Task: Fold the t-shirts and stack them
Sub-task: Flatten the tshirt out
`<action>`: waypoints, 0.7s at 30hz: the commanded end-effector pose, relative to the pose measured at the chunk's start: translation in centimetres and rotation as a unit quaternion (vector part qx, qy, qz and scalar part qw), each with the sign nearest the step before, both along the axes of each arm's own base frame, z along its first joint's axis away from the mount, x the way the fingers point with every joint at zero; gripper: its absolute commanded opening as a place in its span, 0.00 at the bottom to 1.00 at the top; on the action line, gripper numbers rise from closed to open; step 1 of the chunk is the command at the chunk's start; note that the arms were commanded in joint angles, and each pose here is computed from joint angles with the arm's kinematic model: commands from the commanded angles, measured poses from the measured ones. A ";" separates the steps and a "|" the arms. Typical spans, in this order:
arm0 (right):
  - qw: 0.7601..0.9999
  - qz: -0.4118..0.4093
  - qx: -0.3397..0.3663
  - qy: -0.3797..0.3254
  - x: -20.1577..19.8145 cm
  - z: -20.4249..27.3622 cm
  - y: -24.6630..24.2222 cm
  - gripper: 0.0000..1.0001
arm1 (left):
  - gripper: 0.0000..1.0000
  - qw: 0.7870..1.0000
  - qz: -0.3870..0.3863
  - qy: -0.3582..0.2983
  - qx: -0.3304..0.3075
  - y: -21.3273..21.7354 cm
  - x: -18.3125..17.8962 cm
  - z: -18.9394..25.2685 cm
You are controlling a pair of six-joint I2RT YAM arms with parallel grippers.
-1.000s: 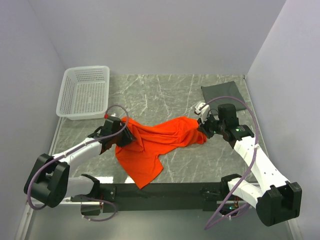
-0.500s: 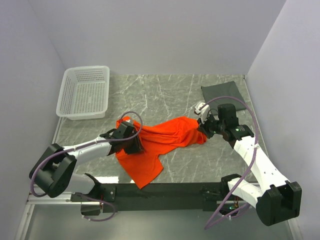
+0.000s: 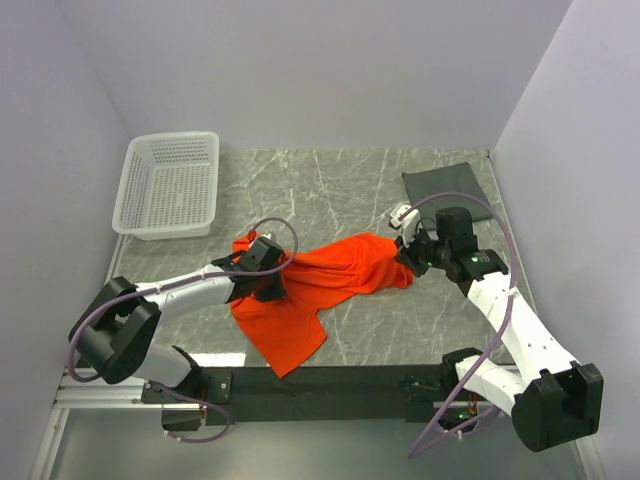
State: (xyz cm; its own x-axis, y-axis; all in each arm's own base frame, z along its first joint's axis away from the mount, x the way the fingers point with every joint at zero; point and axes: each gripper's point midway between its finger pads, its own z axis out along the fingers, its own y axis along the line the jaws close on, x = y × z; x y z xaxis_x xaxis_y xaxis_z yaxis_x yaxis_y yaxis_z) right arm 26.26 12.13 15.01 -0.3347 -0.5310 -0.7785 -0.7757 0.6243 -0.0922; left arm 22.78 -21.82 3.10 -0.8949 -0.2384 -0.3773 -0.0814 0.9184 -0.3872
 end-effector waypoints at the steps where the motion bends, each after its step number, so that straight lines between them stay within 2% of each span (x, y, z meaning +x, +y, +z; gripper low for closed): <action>1: 1.000 -0.001 0.009 -0.010 0.5 0.5 0.1 0.00 | 0.07 0.999 -0.001 -0.043 0.015 0.0 1.3 2.6; 3: 1.000 -0.001 0.010 -0.012 0.5 0.7 0.1 0.00 | 0.01 0.998 -0.001 -0.054 0.010 0.1 1.3 4.0; 10: 1.000 0.000 0.009 -0.025 0.5 1.6 0.1 0.00 | 0.01 0.995 0.007 -0.099 0.002 0.8 1.9 8.4; 13: 0.999 0.007 0.007 -0.047 0.6 3.5 0.0 0.00 | 0.01 0.989 0.027 -0.142 0.006 2.2 3.2 12.3; 14: 0.998 0.008 0.008 -0.062 0.8 4.9 0.0 0.00 | 0.01 0.983 0.041 -0.176 -0.003 2.6 4.0 15.2; 16: 0.997 0.010 -0.001 -0.075 0.7 6.3 -0.3 0.00 | 0.01 0.976 0.056 -0.208 0.002 3.9 4.7 18.0; 17: 0.995 0.009 0.000 -0.096 0.9 8.2 -0.4 0.00 | 0.01 0.967 0.067 -0.245 -0.018 4.2 5.0 21.6; 21: 0.988 0.004 0.007 -0.157 0.1 14.0 -0.9 0.00 | 0.01 0.932 0.097 -0.347 -0.039 6.6 4.9 29.9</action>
